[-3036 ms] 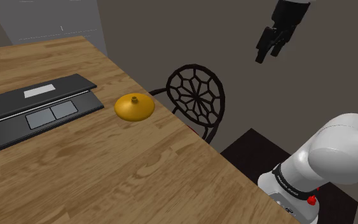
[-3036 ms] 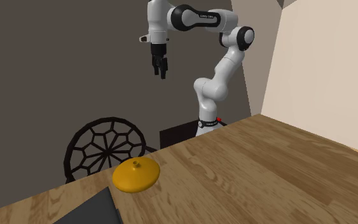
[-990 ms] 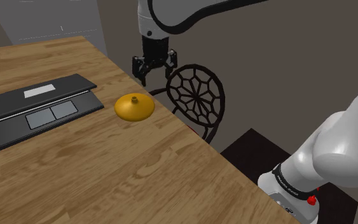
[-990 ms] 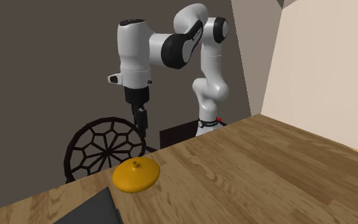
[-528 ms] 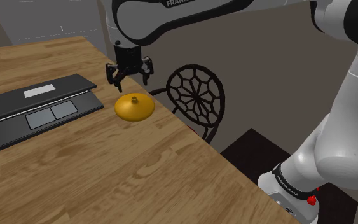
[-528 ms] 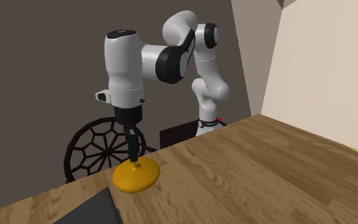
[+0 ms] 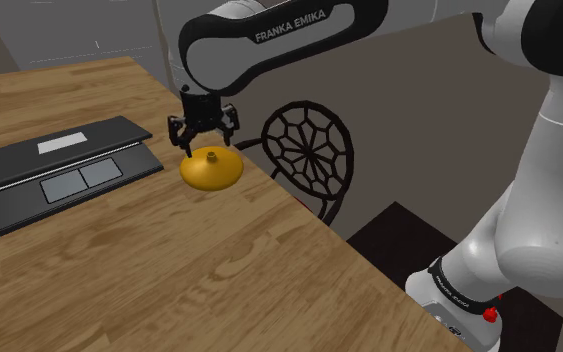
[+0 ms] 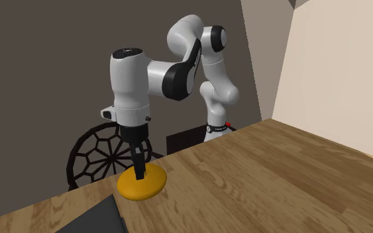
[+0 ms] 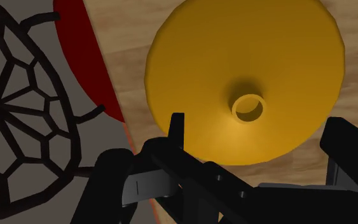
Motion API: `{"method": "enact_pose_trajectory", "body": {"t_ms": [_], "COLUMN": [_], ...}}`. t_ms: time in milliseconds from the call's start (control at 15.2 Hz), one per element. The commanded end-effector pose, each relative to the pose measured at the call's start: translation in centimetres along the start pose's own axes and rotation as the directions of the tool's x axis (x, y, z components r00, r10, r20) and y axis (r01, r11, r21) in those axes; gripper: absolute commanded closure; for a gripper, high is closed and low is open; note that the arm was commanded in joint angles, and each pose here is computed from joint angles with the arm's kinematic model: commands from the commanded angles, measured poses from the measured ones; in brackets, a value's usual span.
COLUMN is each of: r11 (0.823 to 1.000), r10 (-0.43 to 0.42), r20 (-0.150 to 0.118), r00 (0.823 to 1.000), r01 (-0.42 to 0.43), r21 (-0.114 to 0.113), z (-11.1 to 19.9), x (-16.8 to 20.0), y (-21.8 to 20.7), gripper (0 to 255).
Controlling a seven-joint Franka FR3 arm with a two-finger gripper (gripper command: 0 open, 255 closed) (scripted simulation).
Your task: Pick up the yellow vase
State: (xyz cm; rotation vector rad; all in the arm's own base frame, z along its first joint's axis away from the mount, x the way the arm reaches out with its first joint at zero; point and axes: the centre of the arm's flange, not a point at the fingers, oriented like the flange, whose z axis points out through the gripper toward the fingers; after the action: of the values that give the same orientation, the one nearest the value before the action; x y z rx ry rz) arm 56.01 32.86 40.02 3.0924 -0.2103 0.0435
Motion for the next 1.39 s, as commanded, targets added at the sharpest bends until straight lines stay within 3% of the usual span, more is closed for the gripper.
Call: {"method": "enact_pose_trajectory", "body": {"t_ms": [0, 594, 1320], "r11": [1.0, 1.0, 1.0], "r10": [0.0, 0.0, 0.0], "r20": [0.0, 0.0, 0.0], "r00": [1.0, 1.0, 1.0], "r01": [0.0, 0.0, 0.0], "r21": [0.0, 0.0, 0.0], "z": [0.2, 0.2, -5.6], "x": [0.0, -0.1, 0.1], "y": [0.0, 0.0, 0.2], "gripper": [255, 255, 255]}}
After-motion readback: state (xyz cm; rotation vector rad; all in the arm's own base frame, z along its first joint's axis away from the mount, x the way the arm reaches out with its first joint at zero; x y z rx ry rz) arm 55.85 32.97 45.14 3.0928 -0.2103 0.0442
